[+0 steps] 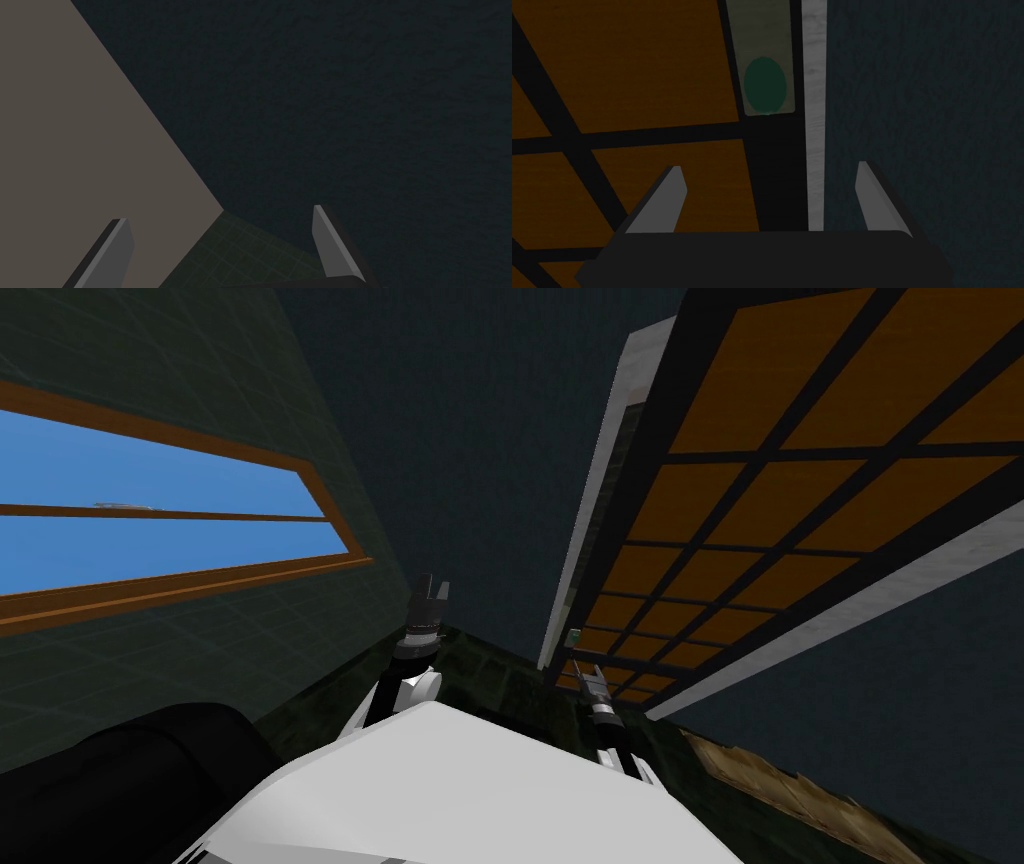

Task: Pull the door open

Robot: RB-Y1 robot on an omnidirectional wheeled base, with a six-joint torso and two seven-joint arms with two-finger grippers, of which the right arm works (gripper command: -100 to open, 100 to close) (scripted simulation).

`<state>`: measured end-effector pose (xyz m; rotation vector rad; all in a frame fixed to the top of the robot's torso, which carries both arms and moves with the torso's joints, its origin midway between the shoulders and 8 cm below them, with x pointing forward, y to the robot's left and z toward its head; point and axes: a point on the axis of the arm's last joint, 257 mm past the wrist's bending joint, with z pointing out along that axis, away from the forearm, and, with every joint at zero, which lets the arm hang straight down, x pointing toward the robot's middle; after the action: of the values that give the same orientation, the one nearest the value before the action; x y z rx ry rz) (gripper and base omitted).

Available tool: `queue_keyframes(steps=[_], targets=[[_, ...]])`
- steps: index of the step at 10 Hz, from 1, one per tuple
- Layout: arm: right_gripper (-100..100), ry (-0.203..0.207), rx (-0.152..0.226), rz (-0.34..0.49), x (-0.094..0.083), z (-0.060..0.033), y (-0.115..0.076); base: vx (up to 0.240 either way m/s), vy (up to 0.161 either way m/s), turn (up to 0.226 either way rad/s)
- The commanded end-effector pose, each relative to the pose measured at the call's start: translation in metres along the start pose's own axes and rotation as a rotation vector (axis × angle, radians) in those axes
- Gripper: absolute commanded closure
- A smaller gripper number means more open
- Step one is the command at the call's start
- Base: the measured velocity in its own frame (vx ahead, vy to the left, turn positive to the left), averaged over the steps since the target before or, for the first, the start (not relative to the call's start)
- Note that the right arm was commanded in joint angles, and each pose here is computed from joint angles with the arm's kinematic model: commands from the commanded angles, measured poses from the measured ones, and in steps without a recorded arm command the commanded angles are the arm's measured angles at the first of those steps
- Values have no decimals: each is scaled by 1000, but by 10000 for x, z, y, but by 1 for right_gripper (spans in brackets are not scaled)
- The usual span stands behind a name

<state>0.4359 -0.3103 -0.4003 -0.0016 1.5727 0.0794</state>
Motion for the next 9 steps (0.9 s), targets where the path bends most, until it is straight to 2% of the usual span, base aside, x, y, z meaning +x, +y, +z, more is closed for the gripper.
queue_keyframes(steps=[1,2,3,5,6,9], targets=[[-100,-1,2,-38,-3,-7,-24,-80,-39,55],[-100,0,1,-21,0,-1,-13,-39,-20,11],[-100,-1,25,-25,1,-87,-197,143,49,165],[-100,-1,31,-24,0,-109,-244,159,49,82],[-100,-1,51,-24,-4,-184,-397,157,48,130],[-100,-4,91,-24,-26,-336,-696,209,44,139]])
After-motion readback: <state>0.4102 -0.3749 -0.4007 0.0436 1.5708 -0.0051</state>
